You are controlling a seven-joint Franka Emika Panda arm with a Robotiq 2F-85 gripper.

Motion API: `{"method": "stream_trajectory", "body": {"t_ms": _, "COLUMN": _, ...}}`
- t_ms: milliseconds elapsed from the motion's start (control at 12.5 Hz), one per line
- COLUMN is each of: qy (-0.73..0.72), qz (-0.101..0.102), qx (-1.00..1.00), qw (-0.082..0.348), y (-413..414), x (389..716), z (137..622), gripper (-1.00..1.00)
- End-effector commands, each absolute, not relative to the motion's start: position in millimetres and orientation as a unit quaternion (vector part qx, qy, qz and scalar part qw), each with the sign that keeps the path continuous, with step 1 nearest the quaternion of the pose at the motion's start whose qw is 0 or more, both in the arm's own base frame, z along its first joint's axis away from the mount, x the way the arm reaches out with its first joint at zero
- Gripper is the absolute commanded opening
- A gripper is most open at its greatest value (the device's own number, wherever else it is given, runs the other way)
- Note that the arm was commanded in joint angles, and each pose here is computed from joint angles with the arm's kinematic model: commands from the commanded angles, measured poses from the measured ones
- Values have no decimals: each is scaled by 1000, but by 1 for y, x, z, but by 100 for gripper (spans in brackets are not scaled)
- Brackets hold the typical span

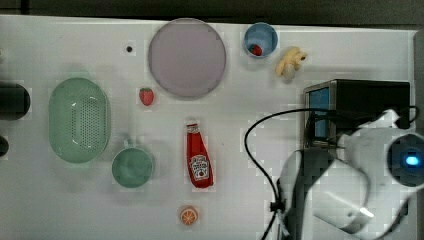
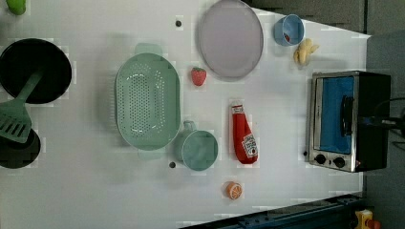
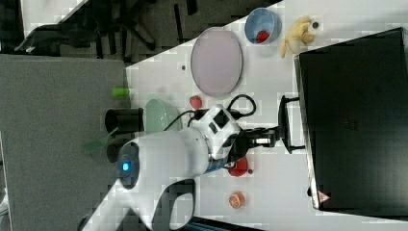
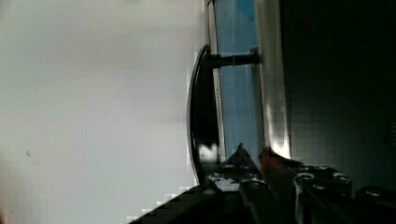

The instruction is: Flap open oven.

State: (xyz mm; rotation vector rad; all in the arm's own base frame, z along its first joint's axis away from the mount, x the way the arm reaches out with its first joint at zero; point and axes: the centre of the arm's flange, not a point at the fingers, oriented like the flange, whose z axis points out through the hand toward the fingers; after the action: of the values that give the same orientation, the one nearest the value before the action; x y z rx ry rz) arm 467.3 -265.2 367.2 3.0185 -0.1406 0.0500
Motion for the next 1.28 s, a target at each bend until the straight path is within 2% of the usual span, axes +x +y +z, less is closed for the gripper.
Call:
{"method": "stream_trajectory", "body": {"t_ms": 80, "qy": -15, "qz": 38, "qx": 996, "qw": 75, "y": -263, "x": 472, "z": 354, "gripper": -65}}
{"method": "stream_trajectory", "body": {"t_ms": 320, "qy": -14, "qz": 17, "qx": 997, "qw": 75, "y": -264, "x": 471, "z": 330, "gripper": -65}}
{"method": "stream_trajectory", "body": {"t_ms": 640, "qy": 2, "qz": 2, "qx": 997, "qw": 80, "y": -253, "x": 477, "z": 313, "gripper": -65}}
{"method": "stream_trajectory", "body": {"t_ms": 1280, "qy": 6, "qz": -36, "qx": 980, "qw": 195, "y": -156, "x": 501, "z": 285, "gripper": -65}}
